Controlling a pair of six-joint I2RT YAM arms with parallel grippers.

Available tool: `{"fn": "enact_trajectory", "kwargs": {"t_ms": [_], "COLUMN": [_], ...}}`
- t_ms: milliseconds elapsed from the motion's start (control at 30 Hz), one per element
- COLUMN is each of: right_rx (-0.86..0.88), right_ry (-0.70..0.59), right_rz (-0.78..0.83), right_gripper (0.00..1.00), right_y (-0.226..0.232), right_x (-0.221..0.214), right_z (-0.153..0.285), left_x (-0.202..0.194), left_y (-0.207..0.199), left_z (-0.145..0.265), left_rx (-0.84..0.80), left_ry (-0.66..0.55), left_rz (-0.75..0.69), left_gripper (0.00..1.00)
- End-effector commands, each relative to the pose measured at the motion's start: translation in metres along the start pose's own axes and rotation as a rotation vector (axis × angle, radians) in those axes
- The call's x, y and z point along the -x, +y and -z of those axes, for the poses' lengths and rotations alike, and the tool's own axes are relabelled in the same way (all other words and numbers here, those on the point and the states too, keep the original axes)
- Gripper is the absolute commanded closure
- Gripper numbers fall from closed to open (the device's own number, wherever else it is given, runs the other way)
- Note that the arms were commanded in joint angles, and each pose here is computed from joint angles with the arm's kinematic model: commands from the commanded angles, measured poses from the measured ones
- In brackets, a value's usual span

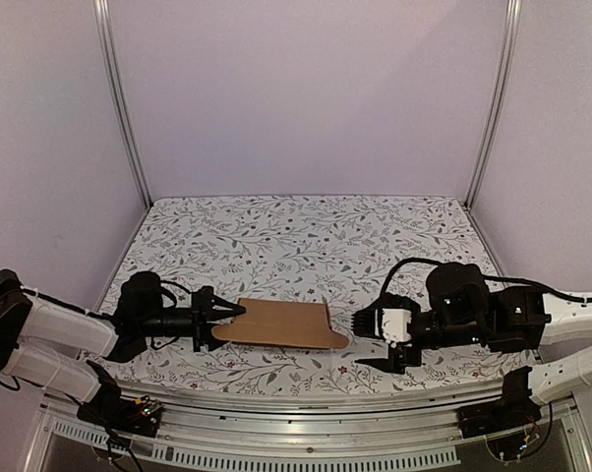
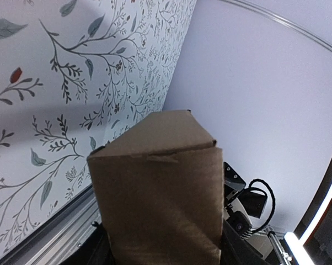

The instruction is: Fold the paper box

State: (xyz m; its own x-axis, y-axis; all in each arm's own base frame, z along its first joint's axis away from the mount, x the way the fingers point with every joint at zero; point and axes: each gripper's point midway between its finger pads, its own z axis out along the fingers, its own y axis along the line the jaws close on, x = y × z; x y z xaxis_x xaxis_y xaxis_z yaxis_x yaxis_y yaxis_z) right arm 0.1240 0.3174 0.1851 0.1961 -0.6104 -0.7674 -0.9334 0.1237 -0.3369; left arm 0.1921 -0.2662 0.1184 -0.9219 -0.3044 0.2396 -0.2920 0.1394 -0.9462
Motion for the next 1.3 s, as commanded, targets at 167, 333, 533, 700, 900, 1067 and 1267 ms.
{"fn": "enact_trajectory", "kwargs": {"t_ms": [167,333,533,700,900,1067,1267], "right_rx": [-0.213,-0.274,-0.377,-0.467,-0.515,-0.534,-0.555], "right_ry": [-0.062,-0.140,-0.208,-0.236,-0.266,-0.254,-0.229], "right_rz": [0.357,0.455,0.588,0.689,0.730,0.766,0.804], "right_gripper": [0.01,0.01,0.01,0.01,0.01,0.03,0.14], "right_y": [-0.008,-0.001,0.013,0.017,0.024,0.031,0.036], "right_x": [0.014,0.033,0.052,0.065,0.077,0.077,0.077], "right_z": [-0.013,-0.016,-0.020,-0.022,-0.029,-0.044,-0.053], "left_x": [-0.029,-0.039,-0.056,-0.064,-0.067,-0.069,-0.071], "left_y": [-0.017,-0.022,-0.032,-0.034,-0.033,-0.035,-0.035], "left_z": [0.019,0.032,0.046,0.054,0.059,0.061,0.063], "left_rx": [-0.053,-0.058,-0.054,-0.064,-0.075,-0.081,-0.081], "left_ry": [0.143,0.180,0.231,0.236,0.229,0.230,0.232], "left_rz": [-0.004,-0.031,-0.075,-0.089,-0.094,-0.102,-0.109], "left_gripper": [0.84,0.82,0.79,0.78,0.79,0.79,0.79]}}
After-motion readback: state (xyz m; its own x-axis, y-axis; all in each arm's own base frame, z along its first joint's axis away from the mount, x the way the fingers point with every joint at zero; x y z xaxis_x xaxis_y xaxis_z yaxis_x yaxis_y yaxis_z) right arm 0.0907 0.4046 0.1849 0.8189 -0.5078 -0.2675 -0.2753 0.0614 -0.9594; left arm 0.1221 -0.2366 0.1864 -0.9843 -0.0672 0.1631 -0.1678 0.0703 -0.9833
